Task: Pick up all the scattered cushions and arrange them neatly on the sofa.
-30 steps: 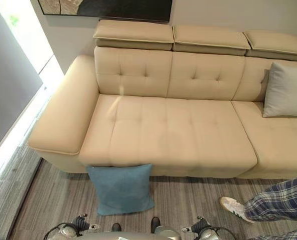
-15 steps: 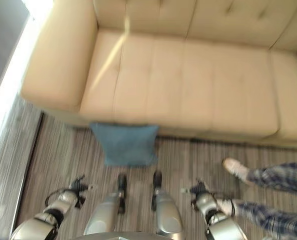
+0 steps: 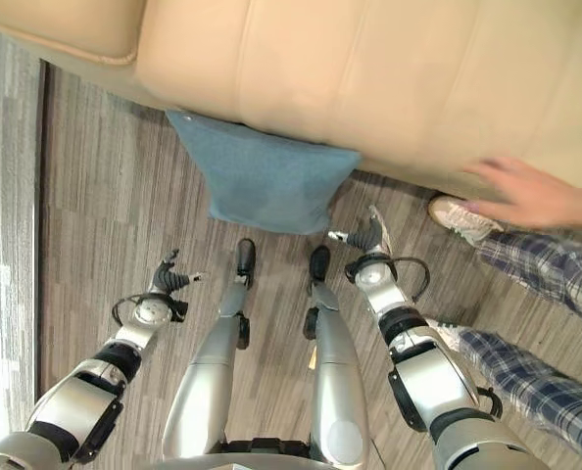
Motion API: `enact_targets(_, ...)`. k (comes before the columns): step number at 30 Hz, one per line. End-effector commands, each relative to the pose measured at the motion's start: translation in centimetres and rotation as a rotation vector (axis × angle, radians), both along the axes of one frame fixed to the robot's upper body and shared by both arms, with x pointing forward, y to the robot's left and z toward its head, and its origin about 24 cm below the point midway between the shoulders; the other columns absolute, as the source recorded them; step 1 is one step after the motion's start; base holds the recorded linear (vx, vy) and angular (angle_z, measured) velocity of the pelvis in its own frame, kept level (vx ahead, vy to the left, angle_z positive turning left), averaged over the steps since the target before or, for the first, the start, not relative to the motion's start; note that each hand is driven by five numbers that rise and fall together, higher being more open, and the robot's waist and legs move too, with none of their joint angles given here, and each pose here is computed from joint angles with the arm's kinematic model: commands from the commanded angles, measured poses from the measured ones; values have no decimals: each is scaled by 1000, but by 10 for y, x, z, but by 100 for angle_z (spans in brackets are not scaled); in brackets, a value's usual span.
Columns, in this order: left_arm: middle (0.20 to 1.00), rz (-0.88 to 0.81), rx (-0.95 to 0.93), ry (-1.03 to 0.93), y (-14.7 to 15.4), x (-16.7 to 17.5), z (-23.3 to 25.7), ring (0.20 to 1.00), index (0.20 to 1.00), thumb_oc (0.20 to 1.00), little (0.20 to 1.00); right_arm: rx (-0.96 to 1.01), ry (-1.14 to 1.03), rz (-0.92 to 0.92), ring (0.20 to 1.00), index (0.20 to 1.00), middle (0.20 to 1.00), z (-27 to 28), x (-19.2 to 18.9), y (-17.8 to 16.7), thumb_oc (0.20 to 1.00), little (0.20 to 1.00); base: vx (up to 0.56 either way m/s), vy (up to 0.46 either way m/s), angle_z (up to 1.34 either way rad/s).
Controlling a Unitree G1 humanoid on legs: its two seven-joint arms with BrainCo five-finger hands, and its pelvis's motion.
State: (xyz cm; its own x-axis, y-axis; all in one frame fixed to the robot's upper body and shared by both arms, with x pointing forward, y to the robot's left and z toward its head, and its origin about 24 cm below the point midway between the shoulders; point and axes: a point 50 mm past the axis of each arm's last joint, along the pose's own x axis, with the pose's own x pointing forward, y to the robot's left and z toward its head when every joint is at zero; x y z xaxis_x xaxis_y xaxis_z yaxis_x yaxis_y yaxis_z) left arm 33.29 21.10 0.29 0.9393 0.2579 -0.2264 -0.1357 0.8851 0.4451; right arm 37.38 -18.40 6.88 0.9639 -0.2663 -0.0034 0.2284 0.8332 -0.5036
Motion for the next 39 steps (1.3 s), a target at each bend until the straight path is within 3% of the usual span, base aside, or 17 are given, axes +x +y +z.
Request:
enact_targets(1,1000,90,-35,-1,12,-17,-14,1000,1000,1000,1000,18,7,-45,1000,1000,1000,-26,-19,-6,1000,1000,-9,-17,10)
enact_targets(10,1000,54,-102,-205,-4,12,32,1000,1000,1000,1000,135,-139,-73,1000,1000,1000,11,-1,3,1000,1000,20,-1,4)
enact_targets(11,1000,180,-89,-168,84,-8,38,1000,1000,1000,1000,133,-142,-75,1000,1000,1000,13,-3,-15,1000,1000,103,37,5)
enact_targets(12,1000,178,-103,-235,54,5,44,1000,1000,1000,1000,128,-146,-73,1000,1000,1000,14,-2,-10,1000,1000,14,70,1)
enact_targets(13,1000,73,-111,-227,7,16,41,1000,1000,1000,1000,158,-147,-65,1000,1000,1000,10,-3,2,1000,1000,0,0,0)
enact_targets(15,1000,57,-96,-207,-1,18,38,1000,1000,1000,1000,168,-144,-68,1000,1000,1000,8,-3,3,1000,1000,0,0,0)
enact_targets(24,1000,46,-95,-92,-7,2,6,1000,1000,1000,1000,200,-14,-75,1000,1000,1000,-32,-21,5,1000,1000,-8,6,-6)
enact_targets(30,1000,30,-99,36,-9,-27,-30,1000,1000,1000,1000,211,181,-104,1000,1000,1000,-85,-56,-5,1000,1000,-7,-10,-5)
enact_targets(39,1000,25,-34,455,17,-116,-109,1000,1000,1000,1000,100,629,-144,1000,1000,1000,-172,-150,-40,1000,1000,99,-17,-9)
